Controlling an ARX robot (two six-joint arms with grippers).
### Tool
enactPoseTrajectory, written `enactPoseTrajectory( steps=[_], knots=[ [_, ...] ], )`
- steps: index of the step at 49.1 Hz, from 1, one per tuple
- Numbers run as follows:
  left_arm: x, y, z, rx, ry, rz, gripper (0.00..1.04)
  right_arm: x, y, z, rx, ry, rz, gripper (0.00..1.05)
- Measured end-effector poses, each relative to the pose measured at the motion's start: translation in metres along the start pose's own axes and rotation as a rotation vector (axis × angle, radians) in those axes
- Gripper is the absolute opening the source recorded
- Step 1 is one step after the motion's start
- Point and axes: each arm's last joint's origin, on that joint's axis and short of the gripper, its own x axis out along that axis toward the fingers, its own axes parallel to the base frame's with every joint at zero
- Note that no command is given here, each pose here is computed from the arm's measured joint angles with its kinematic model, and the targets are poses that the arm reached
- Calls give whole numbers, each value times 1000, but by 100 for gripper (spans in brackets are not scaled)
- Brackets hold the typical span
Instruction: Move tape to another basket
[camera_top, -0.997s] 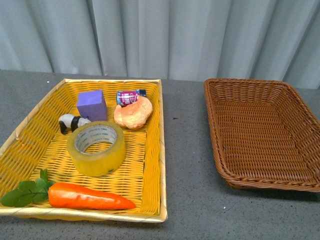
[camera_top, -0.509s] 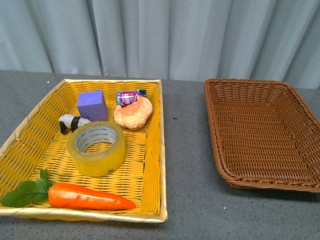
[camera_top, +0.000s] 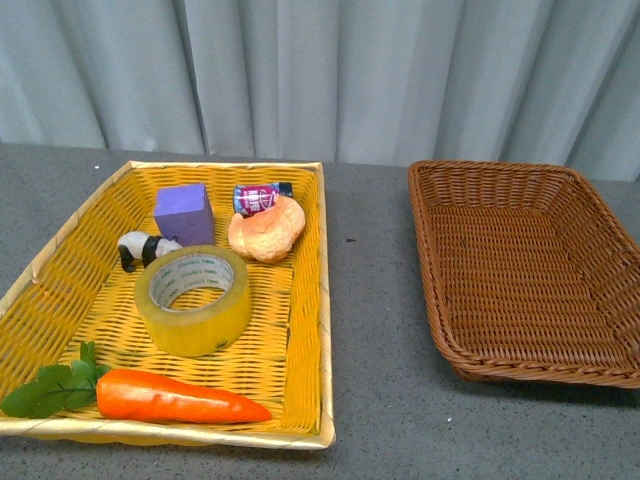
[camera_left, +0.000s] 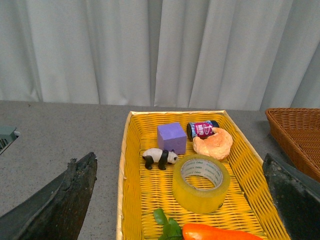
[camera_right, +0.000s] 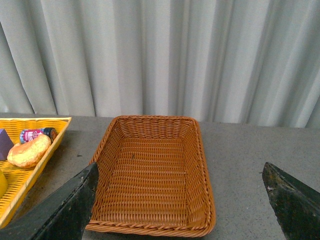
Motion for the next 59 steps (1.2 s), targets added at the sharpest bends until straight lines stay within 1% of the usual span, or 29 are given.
enactPoseTrajectory(
  steps=[13,15,16,17,20,26,29,36,44,51,59],
  knots=[
    [0,0,0,0,1,1,98,0,0,0,0,0,0,96],
    [1,0,-2,-28,89,93,98,0,0,0,0,0,0,96],
    [3,-1,-2,-34,117,113,98,0,0,0,0,0,0,96],
    [6,-1,-2,-43,148,161,98,0,0,0,0,0,0,96],
    [20,-4,2,-74,189,153,98,0,0,0,0,-1,0,96],
    [66,-14,18,-109,211,92,98,0,0,0,0,-1,0,96],
    [94,-22,17,-116,261,51,98,0,0,0,0,-1,0,96],
    [131,-32,1,-104,396,7,98,0,0,0,0,-1,0,96],
    [182,-41,-33,-121,609,19,98,0,0,0,0,-1,0,96],
    [203,-43,-48,-120,695,57,98,0,0,0,0,-1,0,96],
    [220,-46,-63,-121,789,56,98,0,0,0,0,-1,0,96]
  ],
)
